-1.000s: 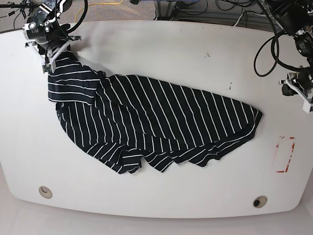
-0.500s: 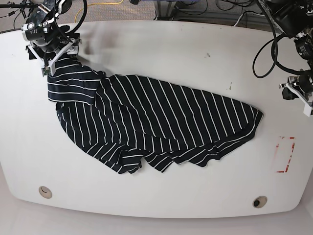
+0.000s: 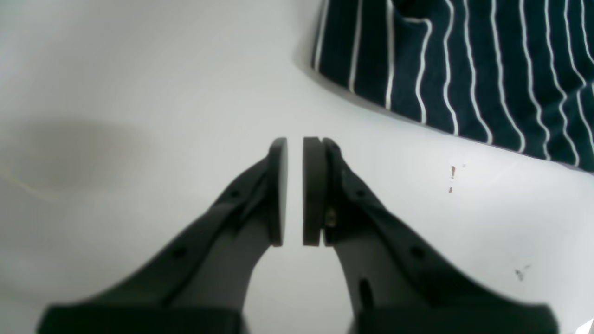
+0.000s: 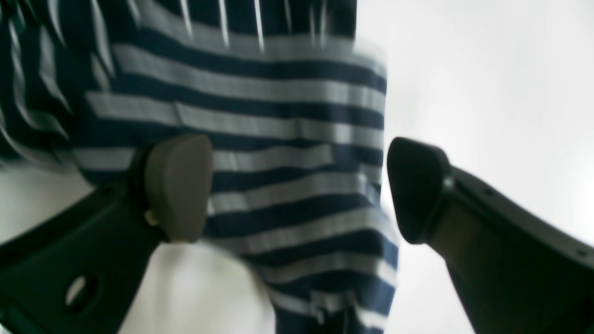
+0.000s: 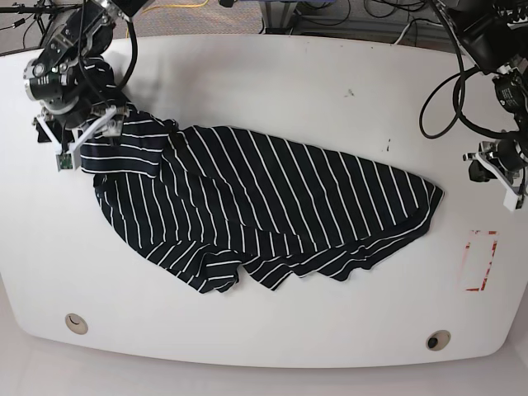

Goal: Fold the T-shirt properly

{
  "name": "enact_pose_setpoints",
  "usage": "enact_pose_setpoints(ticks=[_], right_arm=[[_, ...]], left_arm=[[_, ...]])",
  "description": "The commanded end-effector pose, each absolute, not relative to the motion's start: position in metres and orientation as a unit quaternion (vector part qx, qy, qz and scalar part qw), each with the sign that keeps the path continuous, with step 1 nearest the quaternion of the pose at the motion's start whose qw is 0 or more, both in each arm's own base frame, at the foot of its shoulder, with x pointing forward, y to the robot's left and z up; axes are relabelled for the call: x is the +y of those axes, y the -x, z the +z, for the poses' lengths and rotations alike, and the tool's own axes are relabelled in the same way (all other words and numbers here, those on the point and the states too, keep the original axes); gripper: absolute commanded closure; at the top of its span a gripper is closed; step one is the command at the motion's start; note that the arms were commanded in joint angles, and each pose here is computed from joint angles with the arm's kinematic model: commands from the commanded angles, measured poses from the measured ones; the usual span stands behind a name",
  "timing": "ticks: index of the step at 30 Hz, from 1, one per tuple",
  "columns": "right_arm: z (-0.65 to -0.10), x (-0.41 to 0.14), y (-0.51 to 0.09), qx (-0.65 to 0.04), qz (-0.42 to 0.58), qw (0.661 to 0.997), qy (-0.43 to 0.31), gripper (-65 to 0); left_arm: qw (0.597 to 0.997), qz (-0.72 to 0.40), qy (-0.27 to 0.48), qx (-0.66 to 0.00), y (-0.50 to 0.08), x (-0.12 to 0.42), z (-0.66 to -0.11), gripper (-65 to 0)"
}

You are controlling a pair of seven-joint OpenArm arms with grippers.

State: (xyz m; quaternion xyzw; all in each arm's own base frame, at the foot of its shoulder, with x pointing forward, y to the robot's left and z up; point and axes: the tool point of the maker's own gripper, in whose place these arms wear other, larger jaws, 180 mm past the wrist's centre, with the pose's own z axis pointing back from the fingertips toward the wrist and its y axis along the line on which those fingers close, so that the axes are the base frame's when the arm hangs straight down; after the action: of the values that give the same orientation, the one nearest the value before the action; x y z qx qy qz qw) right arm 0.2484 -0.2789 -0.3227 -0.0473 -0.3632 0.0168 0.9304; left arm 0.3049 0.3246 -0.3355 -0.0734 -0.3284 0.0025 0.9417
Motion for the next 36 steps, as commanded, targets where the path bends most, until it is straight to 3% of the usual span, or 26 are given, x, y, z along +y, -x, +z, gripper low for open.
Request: enact_pose_setpoints(ticks=[1, 8, 20, 36], right_arm=[[-0.302, -0.287, -0.268, -0.392, 0.017, 0.917, 0.068, -56.9], [-0.297, -0.305, -0.307, -0.389, -0.009, 0.917, 0.089, -56.9], [-0.331, -0.326, -0.385, -0.395, -0.033, 0.918, 0.016, -56.8], [-0.388, -0.329, -0.404, -0.401, -0.073, 0.91, -0.074, -56.6]], left_arm=[[0.931, -0.005, 0.076, -0.356, -0.318, 0.321, -0.32, -4.4], [0.932, -0.004, 0.075, -0.355, -0.317, 0.322, -0.321, -4.4], [0.932, -0.005, 0.076, -0.354, -0.316, 0.321, -0.322, -4.4], [0.932, -0.005, 0.076, -0.355, -0.317, 0.322, -0.321, -4.4]])
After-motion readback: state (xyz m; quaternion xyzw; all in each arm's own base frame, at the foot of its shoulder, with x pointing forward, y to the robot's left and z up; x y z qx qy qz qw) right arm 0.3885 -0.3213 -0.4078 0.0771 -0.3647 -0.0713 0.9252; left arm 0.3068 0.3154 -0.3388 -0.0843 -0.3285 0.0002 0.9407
